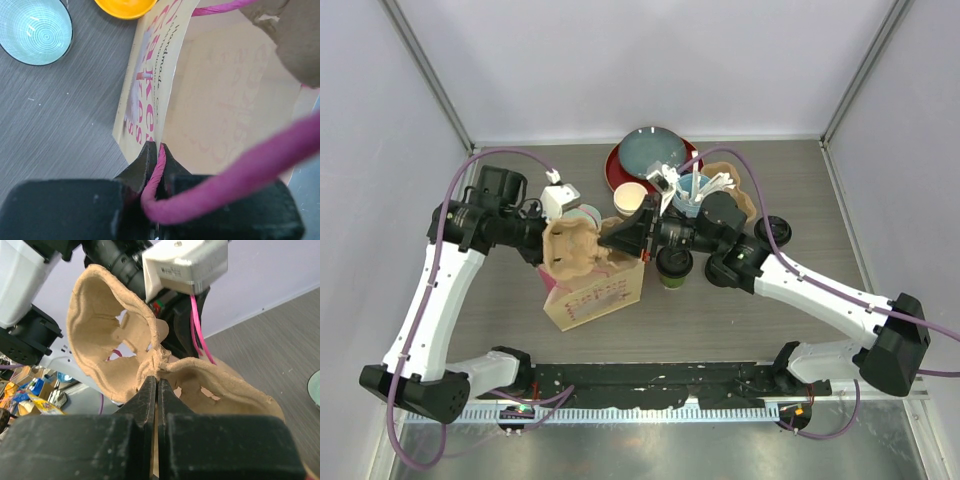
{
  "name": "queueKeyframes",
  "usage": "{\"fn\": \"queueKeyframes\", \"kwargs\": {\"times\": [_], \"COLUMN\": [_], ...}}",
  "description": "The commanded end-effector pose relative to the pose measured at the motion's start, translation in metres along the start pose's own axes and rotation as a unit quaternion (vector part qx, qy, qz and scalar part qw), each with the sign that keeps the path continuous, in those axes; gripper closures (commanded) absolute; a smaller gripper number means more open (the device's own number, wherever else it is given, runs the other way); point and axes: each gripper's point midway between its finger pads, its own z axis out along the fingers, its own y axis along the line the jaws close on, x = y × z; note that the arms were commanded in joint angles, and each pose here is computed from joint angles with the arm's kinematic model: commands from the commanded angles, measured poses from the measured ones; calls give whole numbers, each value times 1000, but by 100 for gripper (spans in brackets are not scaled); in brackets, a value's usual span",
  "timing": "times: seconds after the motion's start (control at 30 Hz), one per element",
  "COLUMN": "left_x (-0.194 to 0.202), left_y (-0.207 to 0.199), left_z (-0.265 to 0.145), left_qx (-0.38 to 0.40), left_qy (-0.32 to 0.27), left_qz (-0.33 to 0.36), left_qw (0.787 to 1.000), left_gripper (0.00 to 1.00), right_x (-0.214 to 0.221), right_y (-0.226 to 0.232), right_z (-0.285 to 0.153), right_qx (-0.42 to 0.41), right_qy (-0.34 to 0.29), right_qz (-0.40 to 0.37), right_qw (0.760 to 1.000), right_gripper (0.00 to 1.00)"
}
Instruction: Pack the takeout coffee
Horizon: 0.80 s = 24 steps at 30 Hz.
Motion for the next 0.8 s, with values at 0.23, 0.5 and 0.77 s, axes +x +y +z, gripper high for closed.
{"fn": "queueKeyframes", "kwargs": {"times": [0.23, 0.5, 0.77], "left_x": [-32, -36, -37], "left_y": [21, 21, 1], "left_z": [-11, -11, -15], "left_qx": [-70, -66, -44], "left_qy": [-66, -72, -84], "left_qz": [-5, -3, -21], "left_qw": [995, 995, 995], "left_gripper": [100, 100, 100], "right_x": [61, 82, 64], "right_y": [-24, -40, -59], "right_z": [-27, -46, -39], "right_qx": [61, 116, 215], "right_qy": [86, 122, 133], "right_qz": [26, 27, -22], "right_qw": [994, 985, 967], "right_gripper": [99, 99, 99]}}
